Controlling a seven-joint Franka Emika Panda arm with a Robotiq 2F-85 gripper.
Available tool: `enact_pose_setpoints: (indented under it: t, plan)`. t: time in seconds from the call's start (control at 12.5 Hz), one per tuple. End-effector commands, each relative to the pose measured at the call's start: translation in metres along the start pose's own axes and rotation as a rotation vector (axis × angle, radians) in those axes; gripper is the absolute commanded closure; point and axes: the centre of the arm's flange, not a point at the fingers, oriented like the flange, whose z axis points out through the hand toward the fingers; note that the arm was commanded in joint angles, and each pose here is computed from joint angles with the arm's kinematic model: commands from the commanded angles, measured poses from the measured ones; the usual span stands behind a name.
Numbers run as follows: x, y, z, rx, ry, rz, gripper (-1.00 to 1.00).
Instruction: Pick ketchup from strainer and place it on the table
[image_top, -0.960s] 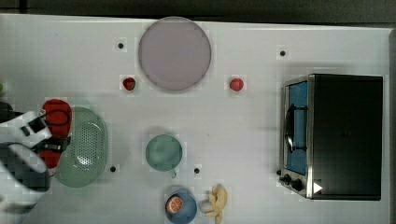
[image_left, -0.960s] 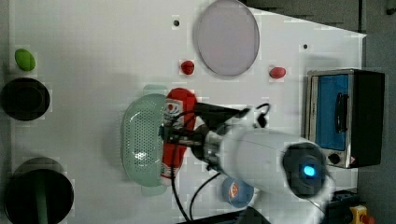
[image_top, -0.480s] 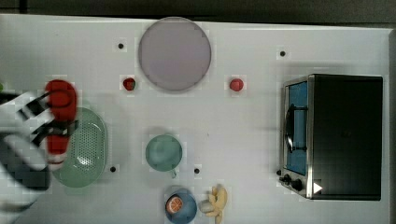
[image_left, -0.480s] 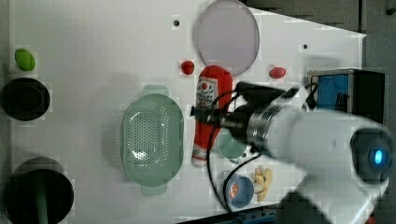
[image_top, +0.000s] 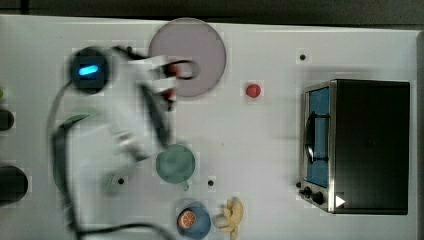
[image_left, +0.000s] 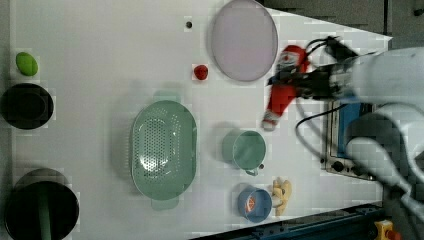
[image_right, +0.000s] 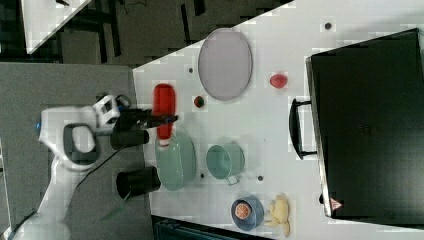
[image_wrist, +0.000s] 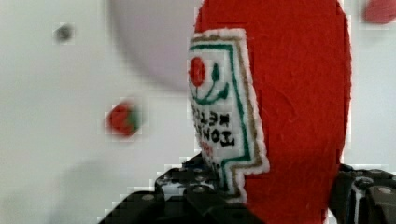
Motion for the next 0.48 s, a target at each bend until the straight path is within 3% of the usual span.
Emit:
enact_pose_setpoints:
  t: [0.08,0.32,0.48]
  plan:
    - [0.043,0.062,-0.018,-0.005,0.049,-0.042,-0.21]
    - [0.057,0.108,0.001,-0.028,0.032,-0.122,-0.21]
    - [0.052,0.129,0.021,-0.02,0.05,-0.118,-0.21]
